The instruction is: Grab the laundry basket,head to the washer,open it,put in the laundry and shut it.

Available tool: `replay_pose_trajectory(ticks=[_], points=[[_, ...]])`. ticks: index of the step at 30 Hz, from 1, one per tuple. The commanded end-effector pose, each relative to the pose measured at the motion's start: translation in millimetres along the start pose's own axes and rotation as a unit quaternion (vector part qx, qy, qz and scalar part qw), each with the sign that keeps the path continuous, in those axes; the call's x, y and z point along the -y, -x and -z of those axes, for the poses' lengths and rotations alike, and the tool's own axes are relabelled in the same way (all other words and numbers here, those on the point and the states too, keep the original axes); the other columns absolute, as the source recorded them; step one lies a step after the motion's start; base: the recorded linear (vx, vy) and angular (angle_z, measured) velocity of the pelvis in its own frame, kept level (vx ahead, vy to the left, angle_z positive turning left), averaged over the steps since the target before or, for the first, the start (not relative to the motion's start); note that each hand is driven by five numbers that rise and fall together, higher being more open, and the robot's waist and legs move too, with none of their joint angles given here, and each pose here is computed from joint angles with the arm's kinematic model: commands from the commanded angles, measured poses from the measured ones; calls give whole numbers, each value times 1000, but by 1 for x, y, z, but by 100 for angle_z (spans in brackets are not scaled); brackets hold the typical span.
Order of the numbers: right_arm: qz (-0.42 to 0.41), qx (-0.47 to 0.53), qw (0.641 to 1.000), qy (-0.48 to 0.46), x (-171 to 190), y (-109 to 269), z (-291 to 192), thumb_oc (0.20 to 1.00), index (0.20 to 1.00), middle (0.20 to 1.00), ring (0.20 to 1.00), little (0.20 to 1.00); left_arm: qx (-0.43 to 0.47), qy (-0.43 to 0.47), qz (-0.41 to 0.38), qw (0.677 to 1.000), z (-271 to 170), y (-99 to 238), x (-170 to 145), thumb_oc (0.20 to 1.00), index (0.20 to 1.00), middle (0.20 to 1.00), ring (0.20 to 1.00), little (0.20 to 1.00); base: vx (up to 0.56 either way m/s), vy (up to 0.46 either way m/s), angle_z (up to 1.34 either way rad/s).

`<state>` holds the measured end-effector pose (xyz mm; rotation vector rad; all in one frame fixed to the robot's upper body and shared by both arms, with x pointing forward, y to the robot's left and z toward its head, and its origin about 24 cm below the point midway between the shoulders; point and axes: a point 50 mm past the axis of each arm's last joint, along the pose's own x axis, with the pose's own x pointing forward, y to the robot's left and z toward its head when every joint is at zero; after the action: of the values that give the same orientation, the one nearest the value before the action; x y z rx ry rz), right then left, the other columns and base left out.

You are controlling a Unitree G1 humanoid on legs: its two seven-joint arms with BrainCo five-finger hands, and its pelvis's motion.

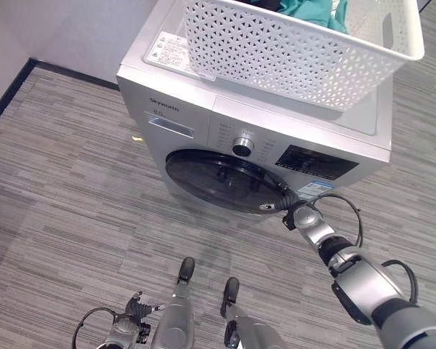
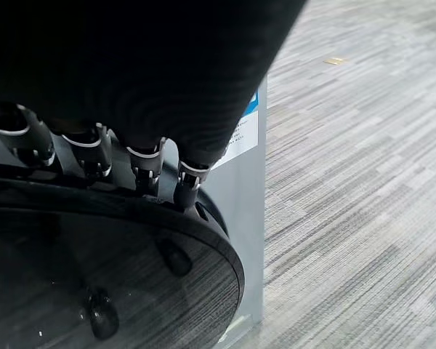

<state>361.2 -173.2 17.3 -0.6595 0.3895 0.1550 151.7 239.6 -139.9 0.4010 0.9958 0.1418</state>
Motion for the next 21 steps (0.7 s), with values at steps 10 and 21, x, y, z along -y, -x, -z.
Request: replay_pose_trajectory(ticks=[10,21], points=[[-253,174,951,13,-127,30,-77,1000,1000,1000,1000,1000,-12,-28,-20,999,3,-2,-24,1000,1000,1000,1000,1000,-12,-33,-2],[-291,210,933,19,-155,50,-85,1000,1000,1000,1000,1000,-36,-25,-17,999,17,1,-19,1000,1000,1000,1000,1000,-3,-60,3]])
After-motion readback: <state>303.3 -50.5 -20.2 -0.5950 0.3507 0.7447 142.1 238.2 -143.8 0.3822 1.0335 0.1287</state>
